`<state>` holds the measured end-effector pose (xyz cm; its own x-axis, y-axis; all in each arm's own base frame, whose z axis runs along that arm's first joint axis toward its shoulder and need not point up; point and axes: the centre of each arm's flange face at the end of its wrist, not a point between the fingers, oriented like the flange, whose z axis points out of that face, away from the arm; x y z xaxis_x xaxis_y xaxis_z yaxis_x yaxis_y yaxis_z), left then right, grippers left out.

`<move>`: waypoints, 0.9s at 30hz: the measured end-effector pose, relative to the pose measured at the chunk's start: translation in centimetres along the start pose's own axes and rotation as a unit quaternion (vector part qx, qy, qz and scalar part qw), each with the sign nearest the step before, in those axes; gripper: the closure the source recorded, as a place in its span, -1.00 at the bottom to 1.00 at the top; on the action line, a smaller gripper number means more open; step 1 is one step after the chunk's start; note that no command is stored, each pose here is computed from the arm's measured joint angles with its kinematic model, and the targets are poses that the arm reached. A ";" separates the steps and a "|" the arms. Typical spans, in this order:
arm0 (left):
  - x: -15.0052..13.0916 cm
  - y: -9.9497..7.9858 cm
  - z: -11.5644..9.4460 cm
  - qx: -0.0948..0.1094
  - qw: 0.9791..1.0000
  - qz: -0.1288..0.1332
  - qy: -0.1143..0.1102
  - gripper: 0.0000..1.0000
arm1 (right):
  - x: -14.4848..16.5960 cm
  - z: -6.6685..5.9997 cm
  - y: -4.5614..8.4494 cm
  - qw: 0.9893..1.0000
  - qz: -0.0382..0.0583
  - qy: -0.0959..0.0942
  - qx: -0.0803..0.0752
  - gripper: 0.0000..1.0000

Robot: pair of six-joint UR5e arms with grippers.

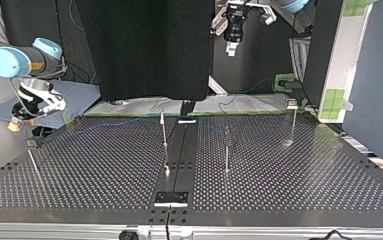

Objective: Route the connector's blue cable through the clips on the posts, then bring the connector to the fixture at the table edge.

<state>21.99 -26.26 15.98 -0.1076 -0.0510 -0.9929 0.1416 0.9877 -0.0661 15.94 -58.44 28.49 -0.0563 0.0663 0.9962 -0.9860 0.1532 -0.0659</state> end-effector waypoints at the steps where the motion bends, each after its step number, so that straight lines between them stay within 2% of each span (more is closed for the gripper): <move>1: 0.0 0.0 0.0 0.000 1.000 -0.002 0.001 -1.00 | 0.0 -0.6 -0.4 1.000 -0.003 -0.002 0.000 -1.00; 10: 0.0 0.0 -0.1 0.000 1.000 -0.018 0.002 -1.00 | 0.0 -3.4 -3.3 1.000 -0.029 -0.011 0.000 -1.00; 14: 0.1 0.0 -0.1 0.000 1.000 -0.024 0.003 -1.00 | -0.1 -4.3 -4.4 0.999 -0.033 -0.014 0.001 -1.00; 18: 0.1 0.0 -0.1 -0.001 1.000 -0.026 0.003 -1.00 | -0.3 -5.4 -6.1 0.999 -0.038 -0.023 0.022 -1.00; 21: 0.1 0.2 -0.1 -0.006 1.000 -0.028 0.006 -1.00 | -0.6 -6.5 -7.5 0.997 -0.045 -0.035 0.047 -1.00; 24: 0.1 0.4 -0.1 -0.013 0.999 -0.030 0.007 -1.00 | -0.9 -7.7 -8.9 0.995 -0.056 -0.047 0.074 -1.00; 25: 0.1 0.4 -0.1 -0.014 0.999 -0.031 0.007 -1.00 | -1.1 -8.2 -9.4 0.993 -0.061 -0.053 0.083 -1.00; 27: 0.1 0.5 -0.1 -0.016 0.999 -0.032 0.007 -1.00 | -1.4 -9.0 -10.0 0.992 -0.067 -0.061 0.093 -1.00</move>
<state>21.96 -25.78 15.84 -0.1289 -0.1129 -0.9852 0.1018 0.9867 -0.1264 27.31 -51.20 27.22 0.0688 -0.0641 0.9956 -0.9973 -0.0321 0.0668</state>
